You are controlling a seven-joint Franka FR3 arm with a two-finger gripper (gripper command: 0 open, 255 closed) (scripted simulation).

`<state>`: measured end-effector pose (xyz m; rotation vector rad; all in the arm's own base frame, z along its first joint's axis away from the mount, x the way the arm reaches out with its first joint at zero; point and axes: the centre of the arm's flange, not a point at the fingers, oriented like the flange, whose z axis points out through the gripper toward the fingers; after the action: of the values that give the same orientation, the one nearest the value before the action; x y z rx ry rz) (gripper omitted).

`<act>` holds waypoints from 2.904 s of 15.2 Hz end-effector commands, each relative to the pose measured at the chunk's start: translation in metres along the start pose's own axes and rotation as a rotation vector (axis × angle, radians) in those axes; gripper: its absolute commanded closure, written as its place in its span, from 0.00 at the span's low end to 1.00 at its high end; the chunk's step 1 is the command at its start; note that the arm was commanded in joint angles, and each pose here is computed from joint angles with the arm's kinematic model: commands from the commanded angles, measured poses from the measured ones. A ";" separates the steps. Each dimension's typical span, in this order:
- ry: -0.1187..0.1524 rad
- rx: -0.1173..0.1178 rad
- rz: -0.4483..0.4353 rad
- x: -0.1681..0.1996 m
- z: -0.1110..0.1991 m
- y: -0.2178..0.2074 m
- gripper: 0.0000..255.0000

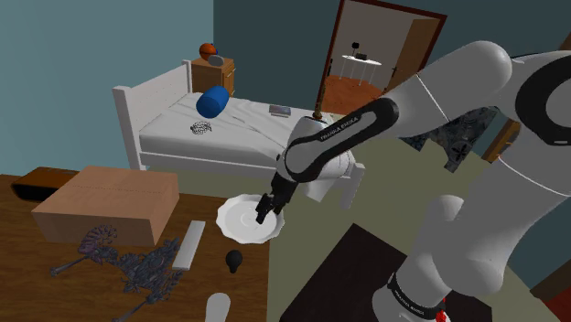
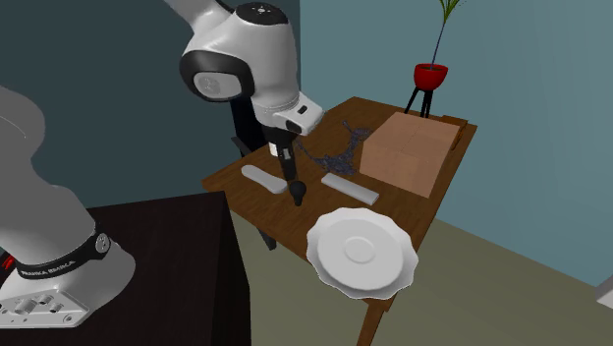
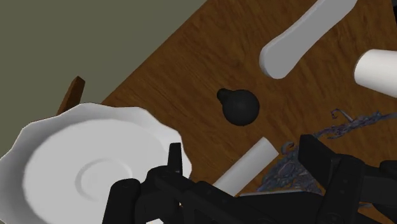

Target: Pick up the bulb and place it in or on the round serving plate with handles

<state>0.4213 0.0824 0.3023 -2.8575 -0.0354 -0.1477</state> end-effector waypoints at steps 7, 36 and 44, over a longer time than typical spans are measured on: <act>0.002 0.078 -0.002 0.019 0.102 -0.011 0.00; 0.003 0.118 -0.004 0.029 0.192 -0.027 1.00; 0.003 0.118 -0.004 0.032 0.157 -0.037 1.00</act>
<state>0.4671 0.1618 0.1598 -2.7396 -0.0488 -0.1458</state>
